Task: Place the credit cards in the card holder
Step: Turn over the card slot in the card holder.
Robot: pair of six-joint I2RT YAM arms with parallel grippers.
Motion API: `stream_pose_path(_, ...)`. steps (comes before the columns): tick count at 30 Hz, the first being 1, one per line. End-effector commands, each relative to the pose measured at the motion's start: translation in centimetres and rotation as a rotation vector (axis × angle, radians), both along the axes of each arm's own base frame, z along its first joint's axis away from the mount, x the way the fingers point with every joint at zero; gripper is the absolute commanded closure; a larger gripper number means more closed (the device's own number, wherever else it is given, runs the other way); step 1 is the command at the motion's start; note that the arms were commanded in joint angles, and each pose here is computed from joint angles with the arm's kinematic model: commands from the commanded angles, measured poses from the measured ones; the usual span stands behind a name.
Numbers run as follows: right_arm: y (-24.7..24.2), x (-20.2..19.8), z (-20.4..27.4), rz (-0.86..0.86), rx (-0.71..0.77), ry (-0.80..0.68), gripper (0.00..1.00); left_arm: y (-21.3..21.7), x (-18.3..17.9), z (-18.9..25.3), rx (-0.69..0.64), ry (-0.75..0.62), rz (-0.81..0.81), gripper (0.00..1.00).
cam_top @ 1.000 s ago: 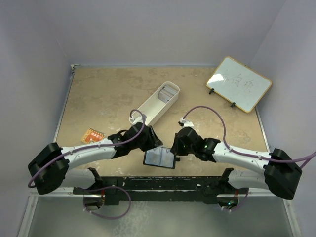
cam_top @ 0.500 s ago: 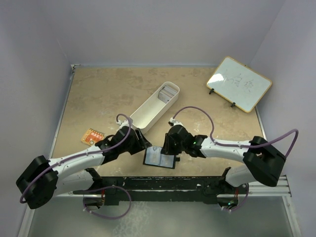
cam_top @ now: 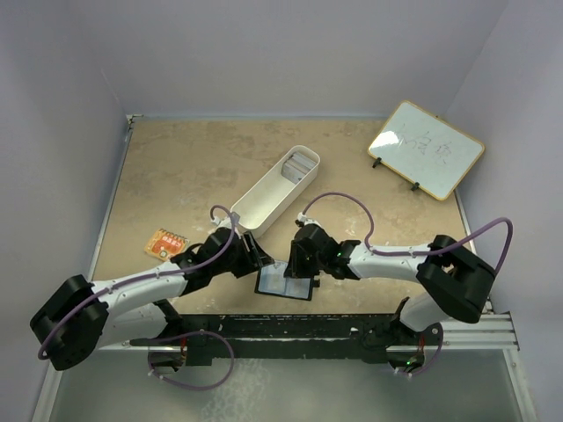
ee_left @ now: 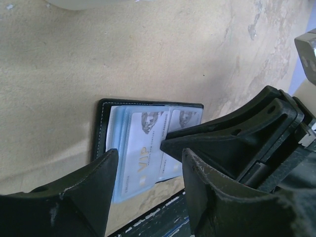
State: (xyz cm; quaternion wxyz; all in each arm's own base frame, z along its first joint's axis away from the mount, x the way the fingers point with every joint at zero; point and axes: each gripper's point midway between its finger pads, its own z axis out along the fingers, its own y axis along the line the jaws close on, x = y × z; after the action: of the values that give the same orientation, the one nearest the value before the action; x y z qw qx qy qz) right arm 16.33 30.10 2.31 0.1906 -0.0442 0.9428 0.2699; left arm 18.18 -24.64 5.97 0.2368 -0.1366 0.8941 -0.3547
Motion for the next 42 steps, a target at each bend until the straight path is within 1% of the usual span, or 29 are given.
stream_pose_path(1,0.6,0.3,0.0,0.003,-0.002,-0.008,0.82,-1.0,0.5,1.0,-0.052,-0.038,-0.026,0.48)
stream_pose_path(9,0.0,0.1,-1.1,0.009,-0.039,0.002,0.89,-1.4,0.4,0.5,-0.060,-0.023,-0.038,0.48)
stream_pose_path(19,-0.1,0.0,-1.2,0.013,-0.037,0.002,0.90,-1.9,0.2,0.2,-0.086,-0.009,-0.052,0.48)
stream_pose_path(23,0.0,0.0,-1.2,0.019,-0.036,0.000,0.90,-2.3,0.1,0.2,-0.108,0.001,-0.063,0.51)
stream_pose_path(27,0.4,-0.2,-1.2,0.046,-0.008,-0.007,0.89,-3.0,-0.2,0.8,-0.156,0.016,-0.077,0.59)
stream_pose_path(30,1.2,-0.3,-1.0,0.097,0.024,-0.027,0.89,-3.2,-0.3,1.3,-0.181,0.028,-0.073,0.70)
stream_pose_path(33,2.0,-0.4,-1.0,0.152,0.041,-0.031,0.89,-2.8,-0.4,0.6,-0.155,0.064,-0.045,0.82)
stream_pose_path(36,2.6,-0.5,-0.9,0.175,0.058,-0.037,0.89,-1.9,-0.6,-0.2,-0.114,0.092,-0.014,0.89)
stream_pose_path(42,3.0,-0.2,-0.5,0.212,0.069,-0.069,0.88,-0.7,-0.7,0.3,-0.098,0.085,0.045,0.95)
